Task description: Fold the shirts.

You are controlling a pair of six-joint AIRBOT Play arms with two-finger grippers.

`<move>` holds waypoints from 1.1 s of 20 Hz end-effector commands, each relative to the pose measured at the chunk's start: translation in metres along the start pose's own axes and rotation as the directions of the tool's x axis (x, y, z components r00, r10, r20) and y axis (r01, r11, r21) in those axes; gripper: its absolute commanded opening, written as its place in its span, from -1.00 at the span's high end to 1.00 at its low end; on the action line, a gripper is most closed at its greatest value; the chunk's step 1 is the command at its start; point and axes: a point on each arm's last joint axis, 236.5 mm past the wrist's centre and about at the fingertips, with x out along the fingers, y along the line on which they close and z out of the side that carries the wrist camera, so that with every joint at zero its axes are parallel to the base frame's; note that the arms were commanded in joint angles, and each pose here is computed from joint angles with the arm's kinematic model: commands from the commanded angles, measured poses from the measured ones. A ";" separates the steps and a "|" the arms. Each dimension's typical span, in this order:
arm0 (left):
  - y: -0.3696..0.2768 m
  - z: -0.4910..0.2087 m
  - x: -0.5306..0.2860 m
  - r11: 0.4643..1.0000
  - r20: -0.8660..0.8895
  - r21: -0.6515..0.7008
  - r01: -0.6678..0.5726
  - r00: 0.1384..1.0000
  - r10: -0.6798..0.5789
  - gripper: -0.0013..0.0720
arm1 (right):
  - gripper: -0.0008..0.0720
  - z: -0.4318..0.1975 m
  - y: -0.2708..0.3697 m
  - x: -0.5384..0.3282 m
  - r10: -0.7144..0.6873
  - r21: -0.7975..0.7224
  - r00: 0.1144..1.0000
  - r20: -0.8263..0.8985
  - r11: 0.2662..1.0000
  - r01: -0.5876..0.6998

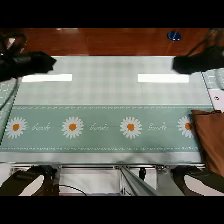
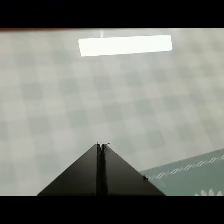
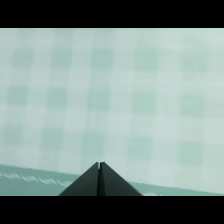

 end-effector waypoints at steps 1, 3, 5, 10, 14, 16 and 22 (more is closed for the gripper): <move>0.025 -0.056 0.042 0.996 -0.127 0.010 -0.085 0.988 0.085 0.92 | 0.91 -0.059 0.005 0.079 -0.156 -0.042 0.964 -0.216 0.988 0.150; 0.043 -0.068 0.060 0.993 -0.183 -0.017 -0.113 0.977 0.108 0.92 | 0.91 -0.080 -0.012 0.090 -0.159 0.025 0.935 -0.317 0.984 0.176; 0.051 -0.069 0.067 0.992 -0.210 -0.026 -0.125 0.971 0.117 0.92 | 0.91 -0.080 -0.022 0.085 -0.160 0.052 0.932 -0.325 0.981 0.187; 0.048 -0.069 0.071 0.993 -0.218 -0.025 -0.117 0.970 0.109 0.92 | 0.91 -0.080 -0.027 0.079 -0.176 0.034 0.928 -0.329 0.980 0.198; 0.049 -0.066 0.072 0.993 -0.206 -0.025 -0.118 0.972 0.110 0.92 | 0.90 -0.080 -0.027 0.079 -0.176 0.033 0.928 -0.329 0.980 0.198; 0.049 -0.066 0.072 0.993 -0.206 -0.025 -0.118 0.972 0.110 0.92 | 0.90 -0.080 -0.027 0.079 -0.176 0.033 0.928 -0.329 0.980 0.198; 0.049 -0.066 0.072 0.993 -0.206 -0.025 -0.118 0.972 0.110 0.92 | 0.90 -0.080 -0.027 0.079 -0.176 0.033 0.928 -0.329 0.980 0.198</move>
